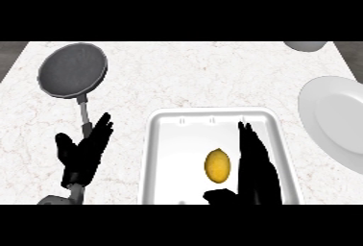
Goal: Pick the lemon from the tray and place it in the plate
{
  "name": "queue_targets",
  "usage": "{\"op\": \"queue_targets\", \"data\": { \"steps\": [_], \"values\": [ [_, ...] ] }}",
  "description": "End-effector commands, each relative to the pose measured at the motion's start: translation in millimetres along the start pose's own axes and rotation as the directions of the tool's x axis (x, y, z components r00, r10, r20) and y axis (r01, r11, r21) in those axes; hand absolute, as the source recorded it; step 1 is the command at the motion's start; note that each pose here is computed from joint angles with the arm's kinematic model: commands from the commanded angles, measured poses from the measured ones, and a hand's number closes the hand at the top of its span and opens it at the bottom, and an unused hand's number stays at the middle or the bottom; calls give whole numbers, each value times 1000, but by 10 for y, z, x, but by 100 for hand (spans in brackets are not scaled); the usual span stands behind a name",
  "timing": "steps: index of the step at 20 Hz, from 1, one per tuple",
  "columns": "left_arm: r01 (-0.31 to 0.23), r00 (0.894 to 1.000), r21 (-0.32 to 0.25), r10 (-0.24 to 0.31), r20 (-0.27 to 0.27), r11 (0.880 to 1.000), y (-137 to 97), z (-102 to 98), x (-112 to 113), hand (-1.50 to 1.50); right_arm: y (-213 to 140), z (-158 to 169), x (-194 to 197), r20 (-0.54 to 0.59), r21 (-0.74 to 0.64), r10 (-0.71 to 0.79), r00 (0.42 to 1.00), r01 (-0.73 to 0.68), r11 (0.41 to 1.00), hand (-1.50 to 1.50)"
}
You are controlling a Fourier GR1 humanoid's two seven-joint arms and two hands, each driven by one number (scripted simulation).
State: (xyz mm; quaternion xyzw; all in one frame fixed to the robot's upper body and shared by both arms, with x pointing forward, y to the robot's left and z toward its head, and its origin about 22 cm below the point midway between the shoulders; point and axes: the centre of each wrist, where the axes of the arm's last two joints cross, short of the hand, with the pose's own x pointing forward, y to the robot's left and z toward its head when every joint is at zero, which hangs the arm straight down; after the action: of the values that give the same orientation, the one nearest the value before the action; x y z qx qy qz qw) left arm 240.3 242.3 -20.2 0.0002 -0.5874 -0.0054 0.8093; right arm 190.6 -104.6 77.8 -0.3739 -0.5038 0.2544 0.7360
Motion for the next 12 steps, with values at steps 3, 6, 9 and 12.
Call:
{"op": "queue_targets", "data": {
  "steps": [3,6,9,12],
  "values": [
    [-11,998,13,12,-60,1000,-17,-8,-76,0,-4,-89,111,-175,-6,76,982,-78,997,-150],
    [-8,999,9,8,-51,1000,129,70,-118,0,175,-68,188,-184,13,82,979,-82,997,-150],
    [16,997,8,-16,-77,1000,106,49,-89,0,278,-185,177,-175,26,87,981,-84,996,-150],
    [9,997,7,-8,-77,1000,-1,50,-315,0,259,-254,51,-181,58,100,978,-91,994,-150]
  ]
}}
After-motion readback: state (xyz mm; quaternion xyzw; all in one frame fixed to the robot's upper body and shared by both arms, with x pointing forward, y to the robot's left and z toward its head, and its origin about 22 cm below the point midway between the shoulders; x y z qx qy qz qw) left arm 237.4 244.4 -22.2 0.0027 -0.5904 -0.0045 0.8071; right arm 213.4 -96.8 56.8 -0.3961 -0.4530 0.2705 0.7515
